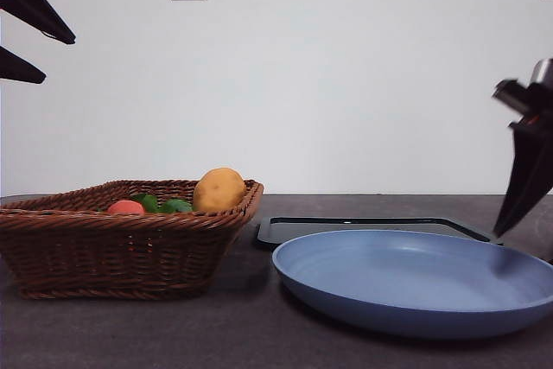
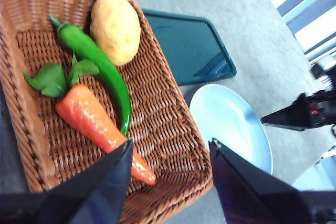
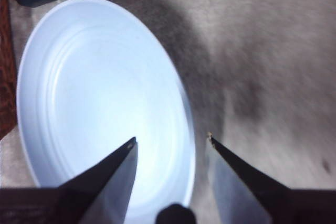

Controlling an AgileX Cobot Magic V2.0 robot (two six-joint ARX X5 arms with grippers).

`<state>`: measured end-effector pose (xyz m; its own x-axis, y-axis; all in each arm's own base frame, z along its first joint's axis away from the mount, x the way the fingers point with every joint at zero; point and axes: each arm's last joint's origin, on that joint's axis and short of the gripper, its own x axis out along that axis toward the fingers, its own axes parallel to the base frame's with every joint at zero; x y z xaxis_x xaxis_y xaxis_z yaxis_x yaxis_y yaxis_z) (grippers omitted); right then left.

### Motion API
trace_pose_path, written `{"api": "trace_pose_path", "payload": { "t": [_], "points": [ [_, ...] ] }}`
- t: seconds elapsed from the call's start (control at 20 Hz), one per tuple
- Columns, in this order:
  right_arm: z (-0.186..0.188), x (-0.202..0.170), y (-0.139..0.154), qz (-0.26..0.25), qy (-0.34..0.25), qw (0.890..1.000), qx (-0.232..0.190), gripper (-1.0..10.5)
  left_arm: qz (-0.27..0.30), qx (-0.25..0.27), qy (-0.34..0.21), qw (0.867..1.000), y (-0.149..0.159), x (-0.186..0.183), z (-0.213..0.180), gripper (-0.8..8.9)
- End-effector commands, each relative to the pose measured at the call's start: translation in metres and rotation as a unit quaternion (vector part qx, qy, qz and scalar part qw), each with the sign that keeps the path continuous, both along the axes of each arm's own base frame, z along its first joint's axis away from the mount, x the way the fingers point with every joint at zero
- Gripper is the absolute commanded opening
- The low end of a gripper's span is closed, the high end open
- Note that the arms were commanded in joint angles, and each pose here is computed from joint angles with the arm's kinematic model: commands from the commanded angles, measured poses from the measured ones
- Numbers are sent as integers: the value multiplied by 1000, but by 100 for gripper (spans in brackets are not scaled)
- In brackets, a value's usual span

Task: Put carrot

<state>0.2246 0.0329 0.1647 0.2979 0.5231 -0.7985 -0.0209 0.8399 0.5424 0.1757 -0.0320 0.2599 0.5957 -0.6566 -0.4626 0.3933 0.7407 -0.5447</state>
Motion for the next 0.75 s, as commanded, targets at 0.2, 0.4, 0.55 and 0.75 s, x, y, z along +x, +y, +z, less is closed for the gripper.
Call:
{"api": "trace_pose_path", "payload": {
  "t": [0.2, 0.4, 0.55, 0.75],
  "points": [
    [-16, 11, 2, -10, 28, 1000, 1, 82, -7, 1, -15, 1000, -1, 2, 5, 259],
    [-15, 10, 2, -17, 35, 999, 4, 3, 6, -16, 5, 1000, -1, 2, 5, 259],
    [-6, 1, 2, -14, 42, 999, 6, 3, 4, -29, 19, 999, -6, 1, 5, 335],
    [22, -19, 0, -8, 6, 1000, 3, 3, 14, -5, 33, 999, -20, 0, 2, 342]
  ]
}}
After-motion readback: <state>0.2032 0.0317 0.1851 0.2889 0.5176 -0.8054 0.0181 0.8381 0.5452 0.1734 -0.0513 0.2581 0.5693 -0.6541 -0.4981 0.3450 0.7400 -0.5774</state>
